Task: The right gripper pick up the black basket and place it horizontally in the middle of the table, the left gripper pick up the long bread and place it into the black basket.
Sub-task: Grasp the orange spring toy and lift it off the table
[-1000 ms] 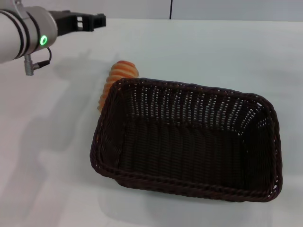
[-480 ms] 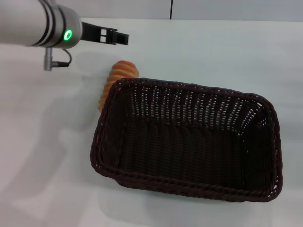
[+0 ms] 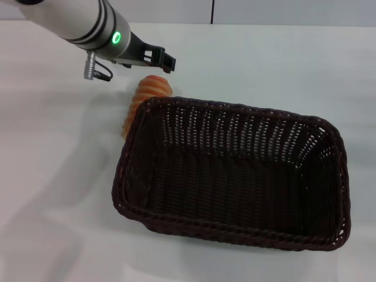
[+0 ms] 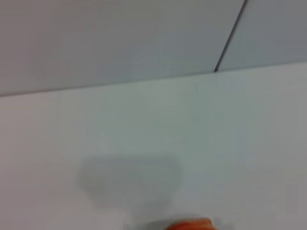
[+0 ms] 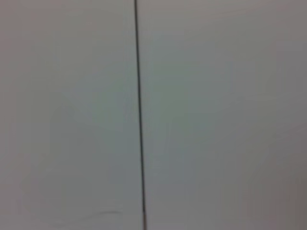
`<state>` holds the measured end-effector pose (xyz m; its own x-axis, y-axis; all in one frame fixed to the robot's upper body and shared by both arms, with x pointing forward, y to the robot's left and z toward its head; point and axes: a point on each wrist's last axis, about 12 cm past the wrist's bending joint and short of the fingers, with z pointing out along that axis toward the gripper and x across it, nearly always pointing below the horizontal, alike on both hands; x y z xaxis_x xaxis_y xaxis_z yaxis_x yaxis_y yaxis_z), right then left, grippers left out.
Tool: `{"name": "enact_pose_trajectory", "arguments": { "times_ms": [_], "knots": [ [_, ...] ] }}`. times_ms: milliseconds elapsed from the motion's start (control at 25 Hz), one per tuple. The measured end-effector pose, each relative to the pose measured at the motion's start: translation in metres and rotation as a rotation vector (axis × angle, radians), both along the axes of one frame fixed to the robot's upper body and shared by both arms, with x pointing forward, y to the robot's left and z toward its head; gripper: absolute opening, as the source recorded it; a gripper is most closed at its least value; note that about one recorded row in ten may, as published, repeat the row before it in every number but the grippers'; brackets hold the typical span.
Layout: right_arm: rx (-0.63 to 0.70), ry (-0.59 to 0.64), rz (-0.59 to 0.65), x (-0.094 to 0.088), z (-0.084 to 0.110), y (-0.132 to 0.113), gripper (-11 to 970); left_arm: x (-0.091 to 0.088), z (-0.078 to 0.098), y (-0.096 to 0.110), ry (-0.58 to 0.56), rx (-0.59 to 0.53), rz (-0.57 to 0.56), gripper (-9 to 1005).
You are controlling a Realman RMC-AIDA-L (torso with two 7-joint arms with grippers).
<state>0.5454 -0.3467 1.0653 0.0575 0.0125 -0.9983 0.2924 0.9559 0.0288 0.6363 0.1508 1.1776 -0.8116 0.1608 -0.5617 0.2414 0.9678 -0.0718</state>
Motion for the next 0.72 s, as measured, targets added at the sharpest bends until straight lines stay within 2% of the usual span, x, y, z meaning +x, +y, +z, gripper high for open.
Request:
{"name": "enact_pose_trajectory", "arguments": {
  "times_ms": [280, 720],
  "knots": [
    [0.012, 0.017, -0.03, -0.001, -0.002, -0.008, 823, 0.013, -0.013, -0.014, 0.066, 0.056, -0.004, 811],
    [0.007, 0.024, -0.024, -0.002, -0.004, -0.006, 824, 0.022, -0.021, -0.019, 0.08, 0.075, 0.01, 810]
  ]
}}
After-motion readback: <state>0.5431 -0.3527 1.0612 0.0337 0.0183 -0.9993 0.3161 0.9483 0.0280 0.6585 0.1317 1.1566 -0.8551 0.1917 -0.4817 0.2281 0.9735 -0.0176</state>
